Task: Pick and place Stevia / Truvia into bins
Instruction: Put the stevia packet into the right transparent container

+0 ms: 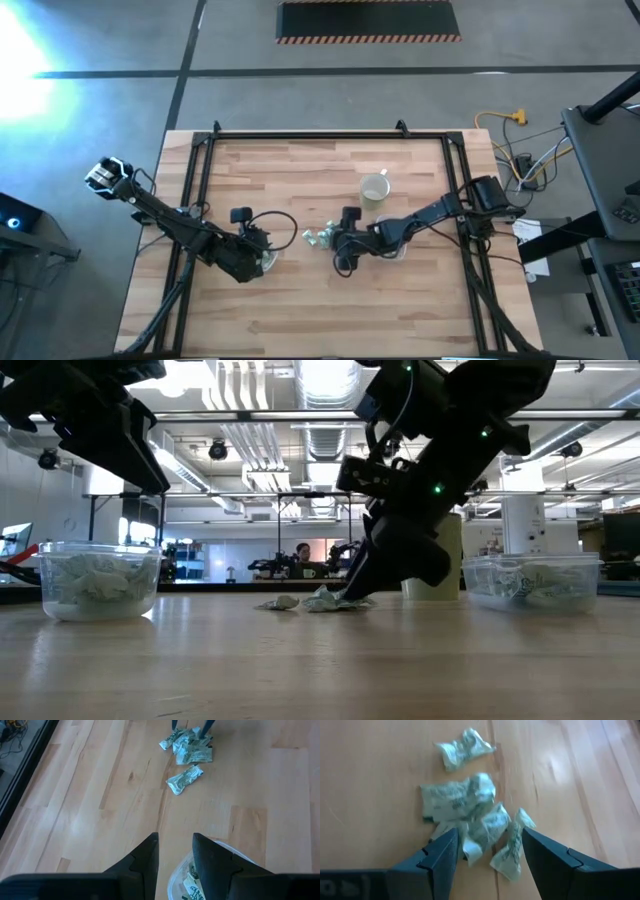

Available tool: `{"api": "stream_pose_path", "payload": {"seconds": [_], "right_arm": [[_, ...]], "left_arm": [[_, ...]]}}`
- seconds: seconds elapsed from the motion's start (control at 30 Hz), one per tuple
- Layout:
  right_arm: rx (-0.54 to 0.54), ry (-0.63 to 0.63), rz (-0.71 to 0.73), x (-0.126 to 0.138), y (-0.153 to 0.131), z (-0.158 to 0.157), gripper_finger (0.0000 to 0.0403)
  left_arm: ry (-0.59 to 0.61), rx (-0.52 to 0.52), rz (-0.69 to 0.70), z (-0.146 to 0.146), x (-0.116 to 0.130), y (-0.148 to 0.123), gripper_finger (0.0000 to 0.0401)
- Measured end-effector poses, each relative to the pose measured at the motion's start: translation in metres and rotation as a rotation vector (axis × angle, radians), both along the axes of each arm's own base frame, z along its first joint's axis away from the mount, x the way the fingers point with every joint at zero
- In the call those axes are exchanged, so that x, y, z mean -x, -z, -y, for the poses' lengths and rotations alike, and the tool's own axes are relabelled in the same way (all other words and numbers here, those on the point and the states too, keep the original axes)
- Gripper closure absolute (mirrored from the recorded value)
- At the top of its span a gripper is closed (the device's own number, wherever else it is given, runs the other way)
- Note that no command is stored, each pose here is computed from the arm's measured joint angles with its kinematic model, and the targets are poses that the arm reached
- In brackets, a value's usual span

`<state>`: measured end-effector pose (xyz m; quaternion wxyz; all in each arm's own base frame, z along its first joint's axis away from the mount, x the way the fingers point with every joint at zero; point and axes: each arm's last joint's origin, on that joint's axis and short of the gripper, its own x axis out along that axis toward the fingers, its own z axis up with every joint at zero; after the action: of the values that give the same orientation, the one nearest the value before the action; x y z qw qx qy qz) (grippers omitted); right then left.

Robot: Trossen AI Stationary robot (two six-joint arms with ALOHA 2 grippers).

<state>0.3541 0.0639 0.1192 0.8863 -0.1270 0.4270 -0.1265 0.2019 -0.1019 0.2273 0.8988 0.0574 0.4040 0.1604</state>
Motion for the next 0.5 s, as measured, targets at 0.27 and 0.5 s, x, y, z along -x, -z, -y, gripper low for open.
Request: {"api": "stream_pose_path", "payload": {"seconds": [0.27, 0.5], "right_arm": [[-0.009, 0.026, -0.025, 0.0025, 0.0020, 0.0021, 0.0203], [-0.001, 0.015, -0.031, 0.0026, 0.0021, 0.0021, 0.0263]], "left_arm": [[0.000, 0.000, 0.000, 0.0000, 0.0000, 0.0000, 0.0299], [0.000, 0.000, 0.000, -0.0001, 0.0000, 0.0001, 0.0299]]}}
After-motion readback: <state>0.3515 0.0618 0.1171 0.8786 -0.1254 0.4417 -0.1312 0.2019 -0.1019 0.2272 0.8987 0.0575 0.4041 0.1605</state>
